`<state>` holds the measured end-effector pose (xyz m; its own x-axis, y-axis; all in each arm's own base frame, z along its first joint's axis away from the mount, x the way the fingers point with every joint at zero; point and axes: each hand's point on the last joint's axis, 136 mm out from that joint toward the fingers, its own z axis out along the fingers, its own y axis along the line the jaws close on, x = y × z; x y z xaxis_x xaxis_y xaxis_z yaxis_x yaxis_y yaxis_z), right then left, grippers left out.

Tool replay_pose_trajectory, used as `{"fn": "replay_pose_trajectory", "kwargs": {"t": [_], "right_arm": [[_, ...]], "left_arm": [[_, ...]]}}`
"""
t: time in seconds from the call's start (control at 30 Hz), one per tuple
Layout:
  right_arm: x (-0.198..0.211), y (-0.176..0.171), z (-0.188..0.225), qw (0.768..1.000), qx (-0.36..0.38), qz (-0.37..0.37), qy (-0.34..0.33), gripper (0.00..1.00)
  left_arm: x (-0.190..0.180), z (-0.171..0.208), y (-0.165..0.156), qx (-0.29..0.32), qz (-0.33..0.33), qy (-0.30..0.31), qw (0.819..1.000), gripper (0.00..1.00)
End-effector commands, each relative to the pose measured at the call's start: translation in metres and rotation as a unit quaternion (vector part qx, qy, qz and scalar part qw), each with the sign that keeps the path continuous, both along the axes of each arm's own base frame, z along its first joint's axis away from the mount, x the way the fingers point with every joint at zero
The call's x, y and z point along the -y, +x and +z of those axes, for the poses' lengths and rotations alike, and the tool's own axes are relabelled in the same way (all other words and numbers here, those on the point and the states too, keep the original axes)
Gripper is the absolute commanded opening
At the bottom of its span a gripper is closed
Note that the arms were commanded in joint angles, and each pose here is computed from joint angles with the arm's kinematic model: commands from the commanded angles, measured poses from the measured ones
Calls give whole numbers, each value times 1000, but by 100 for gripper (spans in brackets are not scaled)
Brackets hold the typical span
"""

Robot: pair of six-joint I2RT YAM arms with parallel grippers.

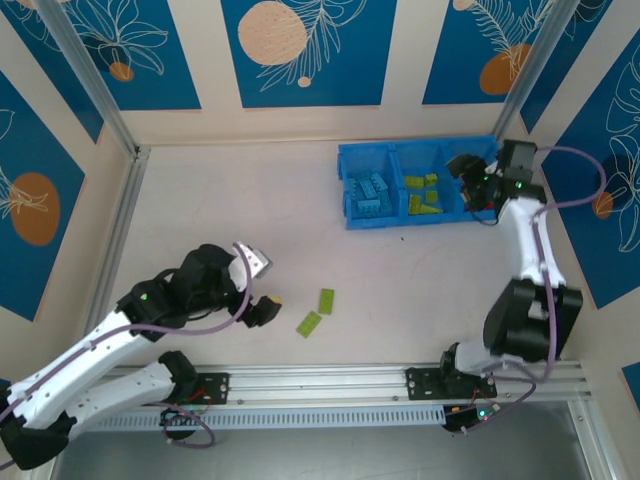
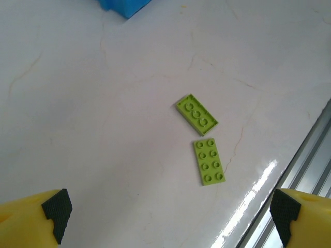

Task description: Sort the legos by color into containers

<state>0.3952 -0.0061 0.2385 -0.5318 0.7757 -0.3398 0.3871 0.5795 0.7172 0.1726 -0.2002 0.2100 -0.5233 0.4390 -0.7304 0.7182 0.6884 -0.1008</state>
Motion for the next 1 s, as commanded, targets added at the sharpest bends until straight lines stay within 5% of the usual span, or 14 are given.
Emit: {"fn": "replay_pose_trajectory", "kwargs": {"t": [0.0,0.23,0.4,0.7,0.97], "right_arm": [[-50,-42,7,997,32,62,19,70],[-158,-156,-16,968,29,250,-11,72],[-183,-212,-54,947,-51,314,-39,73],[-156,-234,-84,955,-84,270,-87,75],[-147,-233,-74,963,-58,250,-83,77]], "left_arm": [[11,7,16,-49,83,-69,993,100],[52,-48,38,-131,124,-41,983,100],[81,-80,51,-137,156,16,978,96],[132,-139,42,-170,148,65,972,87],[136,-178,24,-164,132,137,968,69]]}}
